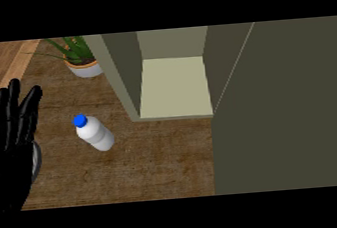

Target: Pick up the bottled water, place it into the cabinet and close the cabinet

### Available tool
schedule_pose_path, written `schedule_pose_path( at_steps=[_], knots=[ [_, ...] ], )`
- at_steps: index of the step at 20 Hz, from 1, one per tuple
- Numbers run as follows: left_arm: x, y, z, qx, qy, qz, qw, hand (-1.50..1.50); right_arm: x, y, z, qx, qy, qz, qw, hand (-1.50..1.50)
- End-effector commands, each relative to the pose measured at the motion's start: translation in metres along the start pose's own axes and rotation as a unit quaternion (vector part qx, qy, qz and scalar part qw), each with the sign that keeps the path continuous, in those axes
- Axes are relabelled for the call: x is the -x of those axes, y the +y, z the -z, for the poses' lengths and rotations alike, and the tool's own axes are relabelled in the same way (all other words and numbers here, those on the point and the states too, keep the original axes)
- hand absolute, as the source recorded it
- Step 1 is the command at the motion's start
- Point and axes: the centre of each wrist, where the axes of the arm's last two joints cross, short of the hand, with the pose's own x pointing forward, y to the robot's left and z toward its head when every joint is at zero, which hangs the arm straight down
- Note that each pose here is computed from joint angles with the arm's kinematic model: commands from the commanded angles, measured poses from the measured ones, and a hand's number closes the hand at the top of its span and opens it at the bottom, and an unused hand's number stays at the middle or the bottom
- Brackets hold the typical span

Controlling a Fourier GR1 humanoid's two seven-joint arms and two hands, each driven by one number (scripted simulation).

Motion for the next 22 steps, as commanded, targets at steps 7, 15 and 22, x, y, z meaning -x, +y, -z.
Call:
schedule_pose_path(
  at_steps=[7,15,22],
  knots=[
    [-0.003,0.001,-0.010,-0.222,0.102,-0.065,0.9676,-1.50,-0.001,0.002,-0.042,-0.081,0.089,0.068,0.990,-1.50],
    [-0.030,-0.036,-0.028,-0.263,0.110,-0.083,0.9549,-1.50,-0.062,-0.009,-0.085,-0.100,0.105,0.090,0.985,-1.50],
    [-0.058,-0.052,-0.038,-0.263,0.115,-0.084,0.9542,-1.50,-0.083,-0.027,-0.086,-0.097,0.104,0.081,0.986,-1.50]
  ],
)
